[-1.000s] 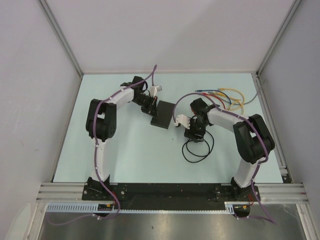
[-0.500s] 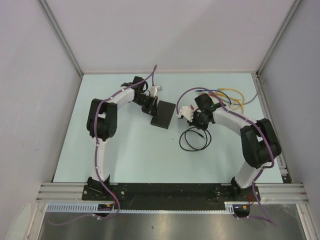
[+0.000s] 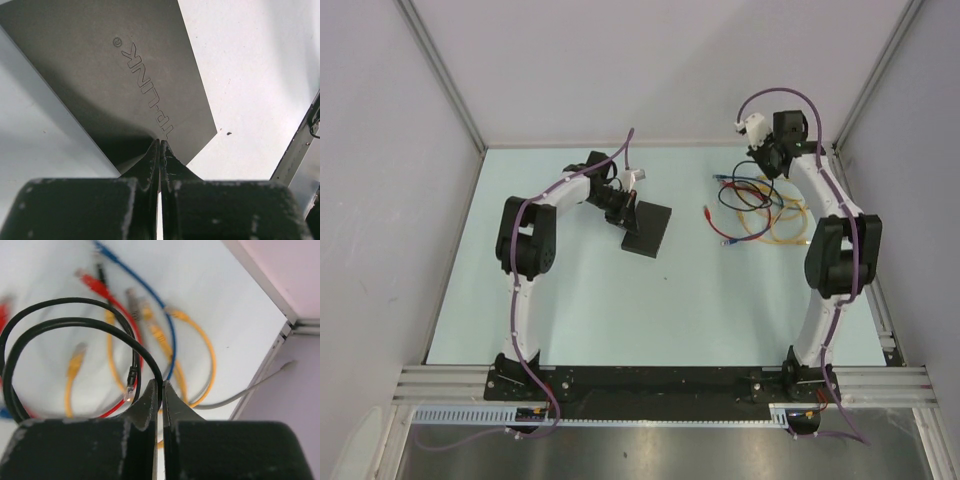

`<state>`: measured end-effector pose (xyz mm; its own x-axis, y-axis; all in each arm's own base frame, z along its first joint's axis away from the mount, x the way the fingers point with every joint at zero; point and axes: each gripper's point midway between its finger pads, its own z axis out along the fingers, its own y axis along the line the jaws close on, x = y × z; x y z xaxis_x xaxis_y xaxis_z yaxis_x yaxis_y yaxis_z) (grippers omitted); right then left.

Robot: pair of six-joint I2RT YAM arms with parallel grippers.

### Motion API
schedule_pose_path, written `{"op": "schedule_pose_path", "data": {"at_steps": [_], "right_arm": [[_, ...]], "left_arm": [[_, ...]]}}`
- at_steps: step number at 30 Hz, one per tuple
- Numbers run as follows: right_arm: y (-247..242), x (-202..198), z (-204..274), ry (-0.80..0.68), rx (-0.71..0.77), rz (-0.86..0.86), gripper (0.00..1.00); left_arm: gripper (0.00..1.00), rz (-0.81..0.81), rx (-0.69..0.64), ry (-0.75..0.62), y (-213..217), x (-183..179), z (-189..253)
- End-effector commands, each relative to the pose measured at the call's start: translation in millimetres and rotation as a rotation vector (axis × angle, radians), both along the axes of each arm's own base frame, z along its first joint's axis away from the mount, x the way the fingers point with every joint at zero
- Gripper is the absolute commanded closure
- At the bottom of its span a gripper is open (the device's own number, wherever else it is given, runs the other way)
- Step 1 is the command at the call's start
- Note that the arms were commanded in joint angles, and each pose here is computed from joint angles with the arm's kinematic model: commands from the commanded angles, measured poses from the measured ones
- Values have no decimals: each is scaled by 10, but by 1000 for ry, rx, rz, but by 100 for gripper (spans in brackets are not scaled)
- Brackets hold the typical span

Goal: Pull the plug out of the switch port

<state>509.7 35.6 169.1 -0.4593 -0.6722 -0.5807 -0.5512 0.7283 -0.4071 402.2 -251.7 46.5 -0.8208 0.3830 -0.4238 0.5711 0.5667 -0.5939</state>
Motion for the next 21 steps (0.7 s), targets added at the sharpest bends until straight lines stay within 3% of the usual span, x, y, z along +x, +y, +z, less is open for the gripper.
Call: {"op": "schedule_pose_path", "data": {"at_steps": [1,6,7,9,15,18,19,21], "right_arm": [[-372,264,-265,72,6,-214,100],[-505,380,-425,58,-33,-297,97],[-503,376,-468,65,-31,-300,76],[-489,346,-535,82,-25,-306,53],[-452,366,-425,59,25,-333,29],[-339,416,-244,37,96,-317,19],[-269,420,-192,38,128,-301,15],[-56,422,-38,58,225,-250,5]], "left_arm": [[100,-1,-20,-29,-44,87,95],[100,5,-19,-27,-19,80,104],[100,5,-21,-34,-12,84,130],[100,9,-20,-30,5,77,123],[97,19,-21,-50,38,135,190],[83,31,-14,-74,65,216,282],[71,33,-10,-89,76,245,328],[58,47,6,-142,116,349,500]]}}
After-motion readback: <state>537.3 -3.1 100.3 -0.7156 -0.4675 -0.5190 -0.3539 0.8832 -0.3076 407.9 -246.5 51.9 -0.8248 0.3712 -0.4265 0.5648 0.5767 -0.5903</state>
